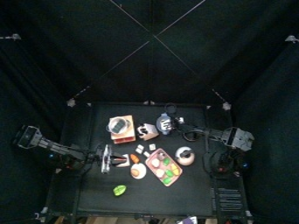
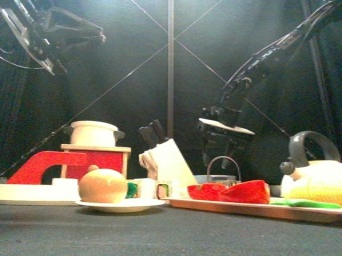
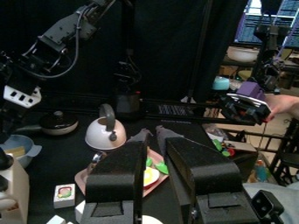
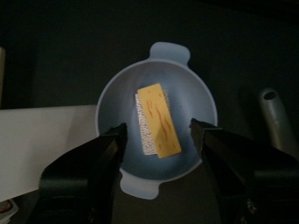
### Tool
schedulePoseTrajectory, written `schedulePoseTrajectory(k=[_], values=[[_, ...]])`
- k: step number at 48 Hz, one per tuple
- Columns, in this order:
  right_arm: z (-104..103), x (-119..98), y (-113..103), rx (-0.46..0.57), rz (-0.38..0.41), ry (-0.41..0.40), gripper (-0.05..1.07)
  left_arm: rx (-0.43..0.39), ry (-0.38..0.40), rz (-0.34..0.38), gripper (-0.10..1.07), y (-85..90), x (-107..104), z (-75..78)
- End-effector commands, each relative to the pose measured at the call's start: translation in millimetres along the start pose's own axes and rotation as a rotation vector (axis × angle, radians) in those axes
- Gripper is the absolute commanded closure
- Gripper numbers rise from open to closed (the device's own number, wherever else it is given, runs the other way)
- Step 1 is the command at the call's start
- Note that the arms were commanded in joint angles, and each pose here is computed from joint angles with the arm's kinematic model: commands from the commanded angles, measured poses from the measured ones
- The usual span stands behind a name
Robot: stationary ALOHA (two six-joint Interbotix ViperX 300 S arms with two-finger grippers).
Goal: Grab pot lid and place in front middle of table
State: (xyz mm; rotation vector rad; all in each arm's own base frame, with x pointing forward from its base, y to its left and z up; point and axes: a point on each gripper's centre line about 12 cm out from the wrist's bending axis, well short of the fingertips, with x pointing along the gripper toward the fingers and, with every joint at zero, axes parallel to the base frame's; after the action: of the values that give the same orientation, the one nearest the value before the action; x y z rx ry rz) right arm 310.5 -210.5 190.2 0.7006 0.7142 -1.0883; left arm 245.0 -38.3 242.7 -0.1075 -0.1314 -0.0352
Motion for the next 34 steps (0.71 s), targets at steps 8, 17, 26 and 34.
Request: schedulePoseTrajectory(k=[8,17,26,34], values=[[-9,-51,-23,0.028,-0.002,-0.023,0.12,-0.003,-0.010,-0.005,0.36,-1.4,1,3.0],[-29,-73,-49,0.065,0.008,-0.011,0.12,-0.003,-0.009,-0.003,0.36,-1.0,1,2.1],[-47,-89,-75,0.081,0.019,-0.024,0.12,0.000,-0.004,-0.004,0.36,-1.1,1,1.1],[-60,-92,-92,0.099,0.013,-0.020,0.12,-0.001,-0.006,-0.003,0.36,-1.0,1,1.3]])
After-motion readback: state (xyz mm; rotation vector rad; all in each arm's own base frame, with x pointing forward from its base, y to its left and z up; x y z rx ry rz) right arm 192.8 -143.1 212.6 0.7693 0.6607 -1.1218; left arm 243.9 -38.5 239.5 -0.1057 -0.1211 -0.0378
